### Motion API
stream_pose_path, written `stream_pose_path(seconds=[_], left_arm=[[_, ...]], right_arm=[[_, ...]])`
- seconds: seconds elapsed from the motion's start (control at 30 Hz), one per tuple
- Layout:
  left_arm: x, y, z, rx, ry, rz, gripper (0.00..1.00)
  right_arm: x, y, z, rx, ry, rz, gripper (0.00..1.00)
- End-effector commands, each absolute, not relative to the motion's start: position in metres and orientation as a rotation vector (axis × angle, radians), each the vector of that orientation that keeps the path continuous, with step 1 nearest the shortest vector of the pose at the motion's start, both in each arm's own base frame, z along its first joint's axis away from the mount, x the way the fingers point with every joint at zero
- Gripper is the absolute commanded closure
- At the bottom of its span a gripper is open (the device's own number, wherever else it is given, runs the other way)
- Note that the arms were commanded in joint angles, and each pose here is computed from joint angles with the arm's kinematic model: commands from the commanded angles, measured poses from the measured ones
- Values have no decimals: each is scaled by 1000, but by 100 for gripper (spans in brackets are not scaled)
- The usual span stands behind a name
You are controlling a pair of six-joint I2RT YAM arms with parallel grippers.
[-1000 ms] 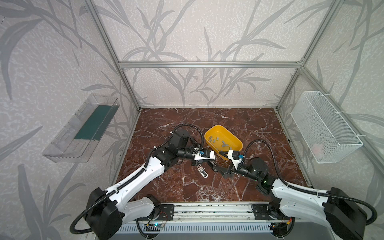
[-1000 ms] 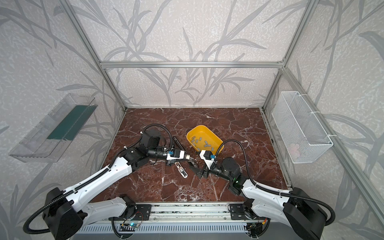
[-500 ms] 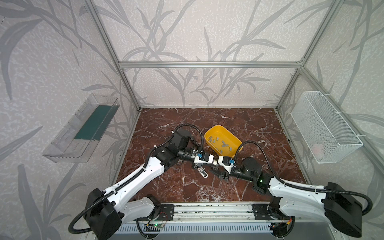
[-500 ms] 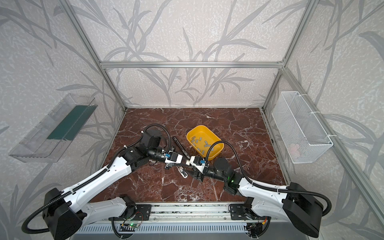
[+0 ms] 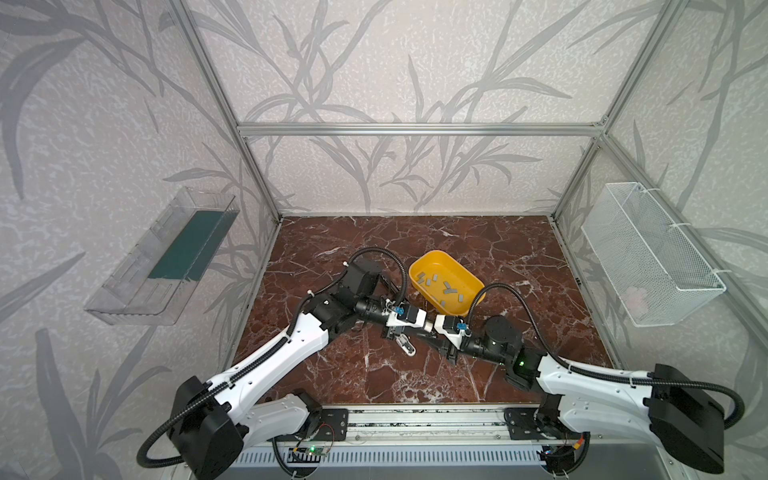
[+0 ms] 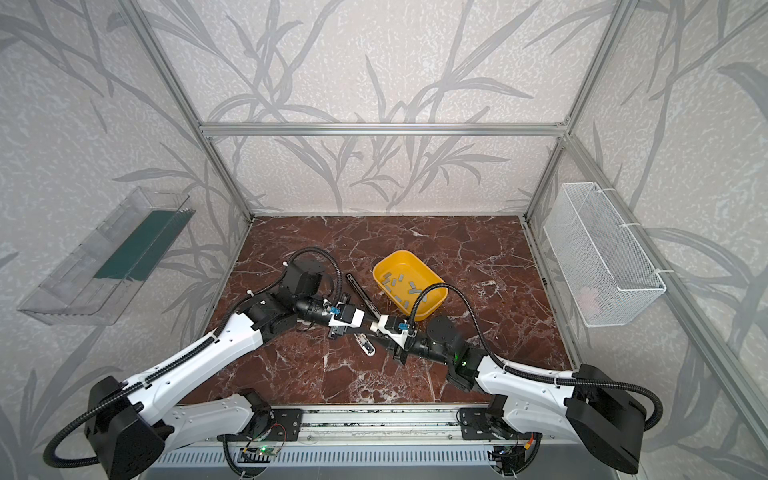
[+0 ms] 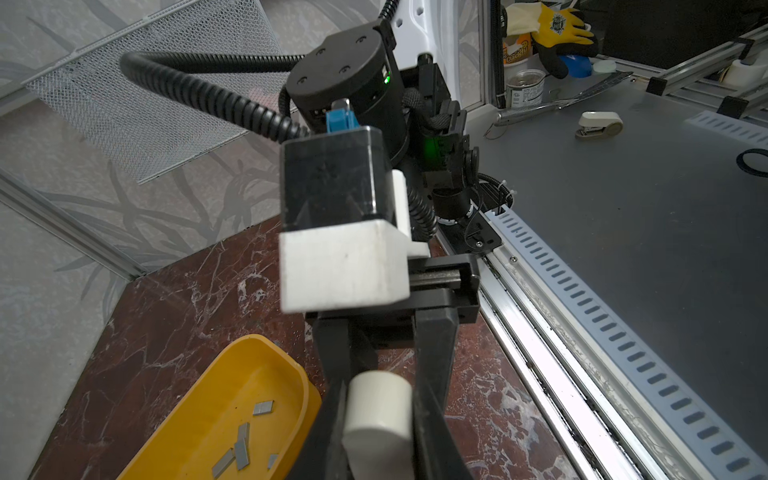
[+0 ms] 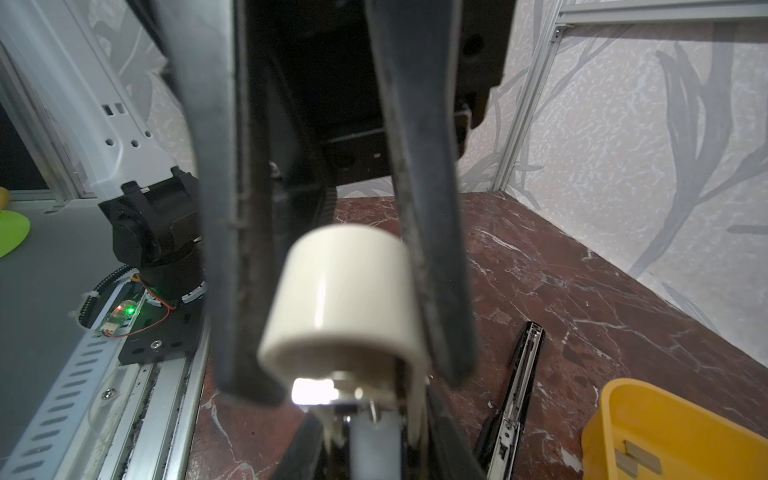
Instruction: Load the staples into the stapler
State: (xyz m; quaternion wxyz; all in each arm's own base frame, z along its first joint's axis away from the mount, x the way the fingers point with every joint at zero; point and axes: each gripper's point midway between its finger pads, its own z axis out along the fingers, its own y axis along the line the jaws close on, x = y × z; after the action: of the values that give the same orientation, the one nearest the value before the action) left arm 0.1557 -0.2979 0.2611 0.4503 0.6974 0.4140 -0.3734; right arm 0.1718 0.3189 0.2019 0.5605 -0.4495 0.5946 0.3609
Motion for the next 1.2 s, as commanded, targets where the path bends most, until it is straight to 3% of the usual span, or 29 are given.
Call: stream_pose_path(seconds=[0.0, 0.13, 0.33, 0.7, 1.17], left_arm=[[166, -298, 277, 1679, 955, -789, 75], [190, -294, 284, 1546, 980, -667, 55], [252, -273, 310, 1259, 1121, -428, 47], [350, -187, 323, 736, 1418, 43, 42], [371, -152, 317, 603, 1510, 147, 42]], right_arm=[[200, 308, 221, -825, 1519, 813, 100], [214, 295, 219, -715, 1576, 749, 100], [226, 289, 215, -637, 1664, 707, 100], [234, 279, 213, -559, 1794, 652, 100], [206, 325, 193, -660, 1897, 686, 100]])
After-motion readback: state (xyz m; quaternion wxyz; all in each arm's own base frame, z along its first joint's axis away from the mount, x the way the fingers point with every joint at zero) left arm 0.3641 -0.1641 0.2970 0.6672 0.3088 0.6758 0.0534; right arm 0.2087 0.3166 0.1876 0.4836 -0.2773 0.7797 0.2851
